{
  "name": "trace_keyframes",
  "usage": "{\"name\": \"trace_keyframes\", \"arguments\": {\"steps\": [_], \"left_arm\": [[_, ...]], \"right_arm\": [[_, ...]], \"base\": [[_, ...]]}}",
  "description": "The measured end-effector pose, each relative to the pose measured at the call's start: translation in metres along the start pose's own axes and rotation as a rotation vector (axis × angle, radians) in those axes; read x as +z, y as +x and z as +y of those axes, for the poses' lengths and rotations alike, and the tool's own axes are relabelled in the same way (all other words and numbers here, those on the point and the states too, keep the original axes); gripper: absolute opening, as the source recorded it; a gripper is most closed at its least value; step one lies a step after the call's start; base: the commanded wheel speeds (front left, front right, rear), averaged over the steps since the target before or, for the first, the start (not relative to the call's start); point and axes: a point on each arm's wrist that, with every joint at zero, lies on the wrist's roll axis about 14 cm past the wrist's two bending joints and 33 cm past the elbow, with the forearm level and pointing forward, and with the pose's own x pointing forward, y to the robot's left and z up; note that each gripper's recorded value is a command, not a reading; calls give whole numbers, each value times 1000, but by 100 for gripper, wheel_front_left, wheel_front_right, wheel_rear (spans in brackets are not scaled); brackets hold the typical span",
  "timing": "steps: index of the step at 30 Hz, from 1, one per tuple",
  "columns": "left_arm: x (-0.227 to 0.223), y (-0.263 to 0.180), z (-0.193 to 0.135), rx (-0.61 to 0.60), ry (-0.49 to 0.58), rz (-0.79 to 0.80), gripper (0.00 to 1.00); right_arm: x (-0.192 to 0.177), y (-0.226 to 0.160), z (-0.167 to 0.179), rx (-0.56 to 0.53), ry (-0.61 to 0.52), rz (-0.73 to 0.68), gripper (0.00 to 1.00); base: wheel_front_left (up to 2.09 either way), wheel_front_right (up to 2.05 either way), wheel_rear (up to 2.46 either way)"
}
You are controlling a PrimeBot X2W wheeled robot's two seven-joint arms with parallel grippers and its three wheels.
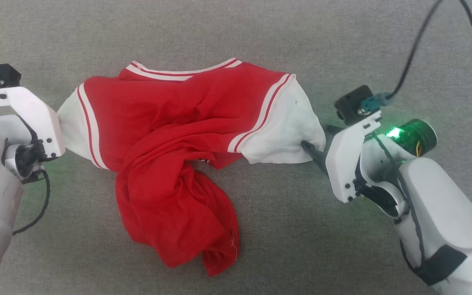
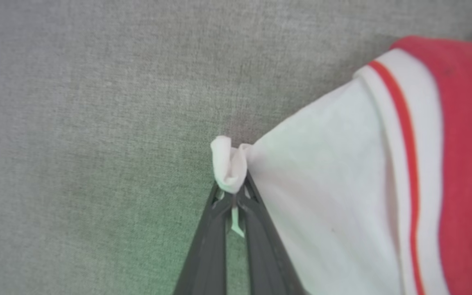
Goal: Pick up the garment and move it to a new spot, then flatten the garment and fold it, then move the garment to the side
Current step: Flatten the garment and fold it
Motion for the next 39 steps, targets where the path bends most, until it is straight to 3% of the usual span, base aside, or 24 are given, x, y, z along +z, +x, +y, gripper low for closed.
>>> {"name": "trace_keyframes", "arguments": {"steps": [1,8,14,28,39], "left_arm": [[0,0,-1,-1,-7,-2,0],[10,-8,-2,-3,-29,-37,0],[54,-37,-11,-36,-2,-151,0],[158,-159,-34,-121,98,-487,0],[218,-263,-60,-209,109,-736,0]], "right_arm": [[2,1,2,7,3,0,0],[16,-2,0,8,12,-36,0],[67,-35,-24,-70,-16,-192,0],[192,-170,-31,-199,-105,-593,0],[252,-271,-18,-282,-180,-831,0]], "base": [[0,0,0],[0,0,0],[0,0,0],[0,0,0],[0,0,0]]}}
